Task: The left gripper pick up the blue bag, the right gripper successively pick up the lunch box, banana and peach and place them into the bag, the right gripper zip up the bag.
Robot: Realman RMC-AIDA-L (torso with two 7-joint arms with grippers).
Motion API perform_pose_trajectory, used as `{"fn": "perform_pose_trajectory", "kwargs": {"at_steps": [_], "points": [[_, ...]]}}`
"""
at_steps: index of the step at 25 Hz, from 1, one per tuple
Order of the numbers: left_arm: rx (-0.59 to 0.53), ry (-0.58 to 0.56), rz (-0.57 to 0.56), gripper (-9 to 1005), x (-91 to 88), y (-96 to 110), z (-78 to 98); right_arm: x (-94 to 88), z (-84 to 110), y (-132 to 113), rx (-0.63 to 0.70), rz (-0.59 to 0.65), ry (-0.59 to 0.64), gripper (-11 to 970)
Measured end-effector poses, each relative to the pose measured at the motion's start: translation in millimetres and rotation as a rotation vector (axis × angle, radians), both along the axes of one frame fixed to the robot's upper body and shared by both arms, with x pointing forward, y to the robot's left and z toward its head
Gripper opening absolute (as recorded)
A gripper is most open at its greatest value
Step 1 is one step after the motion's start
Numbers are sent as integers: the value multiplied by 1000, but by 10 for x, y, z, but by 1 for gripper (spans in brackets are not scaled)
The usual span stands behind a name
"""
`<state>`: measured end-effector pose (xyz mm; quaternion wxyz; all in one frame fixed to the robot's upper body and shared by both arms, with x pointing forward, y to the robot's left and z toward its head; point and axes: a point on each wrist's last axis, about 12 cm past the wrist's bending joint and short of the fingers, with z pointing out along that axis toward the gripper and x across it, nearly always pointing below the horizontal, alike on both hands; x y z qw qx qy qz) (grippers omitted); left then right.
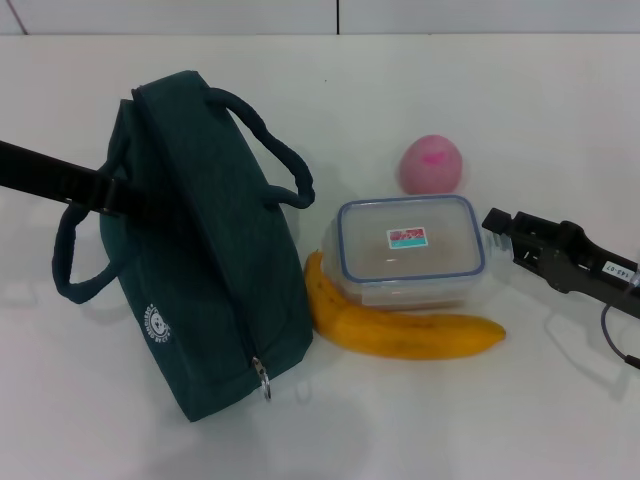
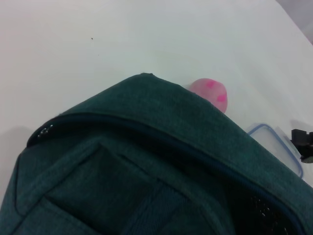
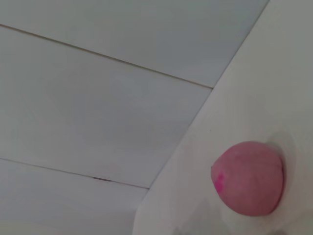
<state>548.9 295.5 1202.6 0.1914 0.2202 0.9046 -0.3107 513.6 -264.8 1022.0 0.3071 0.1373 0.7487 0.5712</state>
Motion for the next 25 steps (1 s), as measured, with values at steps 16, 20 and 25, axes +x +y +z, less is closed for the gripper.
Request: {"fn": "perform_pose_trajectory", "kwargs": {"at_steps": [16, 20, 25], "points": [[8, -14, 2, 41, 6, 24, -5, 15, 9, 66, 32, 15, 29, 287], [4, -11, -1, 41, 2, 17, -23, 17, 13, 83, 34, 27, 34, 270], [-4, 9, -5, 41, 8, 26, -70, 30, 27, 117, 30, 50, 29, 176]]}}
